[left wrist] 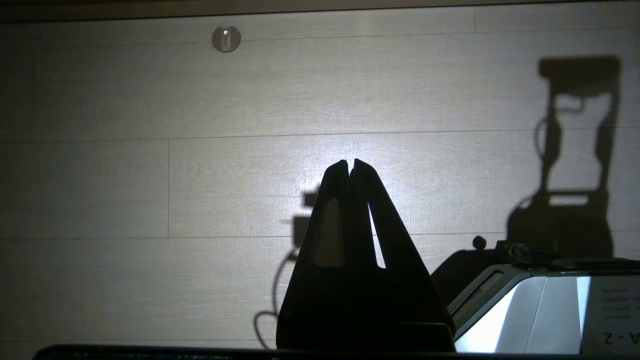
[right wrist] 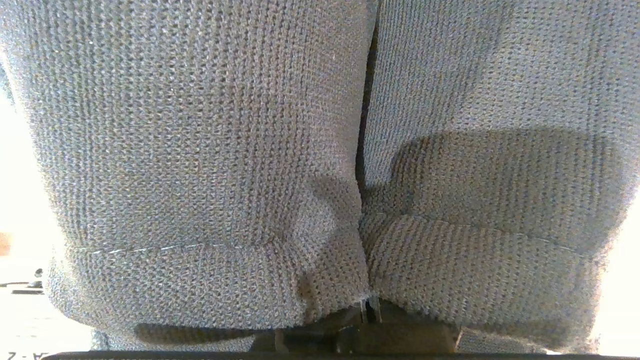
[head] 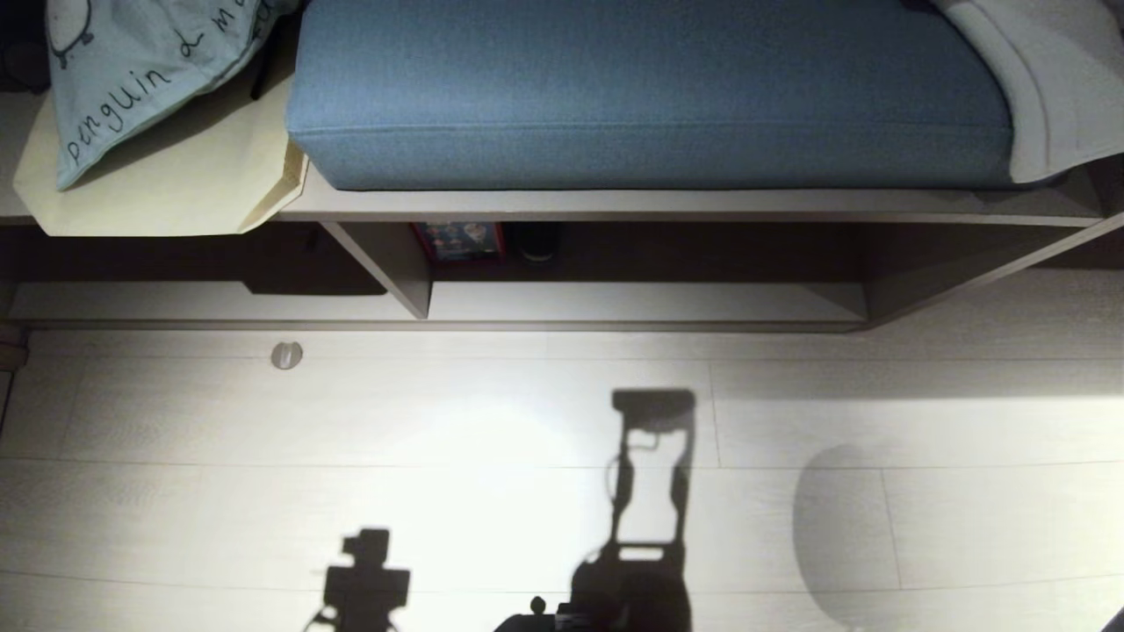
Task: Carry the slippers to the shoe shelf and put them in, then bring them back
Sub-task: Place the slippers into the shoe cabinet
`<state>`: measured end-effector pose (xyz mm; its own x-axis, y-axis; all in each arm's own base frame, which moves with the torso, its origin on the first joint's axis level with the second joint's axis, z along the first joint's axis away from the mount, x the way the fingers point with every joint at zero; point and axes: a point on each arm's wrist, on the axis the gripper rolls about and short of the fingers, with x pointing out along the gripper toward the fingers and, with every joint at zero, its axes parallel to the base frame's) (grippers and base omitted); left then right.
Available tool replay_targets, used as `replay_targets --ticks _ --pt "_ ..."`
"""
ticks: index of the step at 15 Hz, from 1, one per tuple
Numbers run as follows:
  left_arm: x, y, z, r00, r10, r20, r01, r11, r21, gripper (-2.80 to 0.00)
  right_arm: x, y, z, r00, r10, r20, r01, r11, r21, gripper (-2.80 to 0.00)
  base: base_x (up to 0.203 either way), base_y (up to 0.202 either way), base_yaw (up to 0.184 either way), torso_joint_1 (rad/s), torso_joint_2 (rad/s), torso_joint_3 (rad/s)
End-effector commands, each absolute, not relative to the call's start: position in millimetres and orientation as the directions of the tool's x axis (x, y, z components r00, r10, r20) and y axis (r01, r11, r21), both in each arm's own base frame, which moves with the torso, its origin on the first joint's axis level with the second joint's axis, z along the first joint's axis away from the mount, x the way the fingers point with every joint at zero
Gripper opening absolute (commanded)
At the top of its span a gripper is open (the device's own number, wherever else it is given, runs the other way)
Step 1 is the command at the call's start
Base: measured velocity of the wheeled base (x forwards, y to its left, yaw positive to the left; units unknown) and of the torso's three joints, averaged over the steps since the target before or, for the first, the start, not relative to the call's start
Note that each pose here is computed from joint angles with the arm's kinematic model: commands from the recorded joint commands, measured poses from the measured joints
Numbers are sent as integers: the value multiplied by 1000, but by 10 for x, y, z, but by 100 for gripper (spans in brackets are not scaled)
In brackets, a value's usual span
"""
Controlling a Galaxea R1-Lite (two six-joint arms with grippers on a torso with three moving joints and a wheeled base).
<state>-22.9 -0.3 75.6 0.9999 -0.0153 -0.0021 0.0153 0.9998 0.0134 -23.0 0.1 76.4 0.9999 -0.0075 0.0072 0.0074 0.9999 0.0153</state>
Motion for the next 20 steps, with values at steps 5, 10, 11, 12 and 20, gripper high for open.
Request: replay_targets --ticks 5,10,11,12,20 --pt "-229 -3 754 1000 -15 -3 15 1000 14 -280 -230 1 763 1000 -8 8 8 1000 15 -280 0 0 0 0 0 -193" --pt "-229 -3 754 1000 -15 -3 15 1000 14 -280 -230 1 763 1000 -8 8 8 1000 15 -280 0 0 0 0 1 -202" --pt "-229 -3 754 1000 -15 -3 15 1000 14 -280 -230 1 763 1000 -8 8 8 1000 15 -280 0 0 0 7 2 -197" --pt "-229 -3 754 1000 -15 -3 15 1000 14 -280 -230 1 763 1000 -8 8 8 1000 15 -280 0 0 0 4 -1 -201" --pt "-229 -3 754 1000 -15 -3 15 1000 14 -280 -230 0 763 1000 -8 8 8 1000 15 -280 0 0 0 2 5 -196"
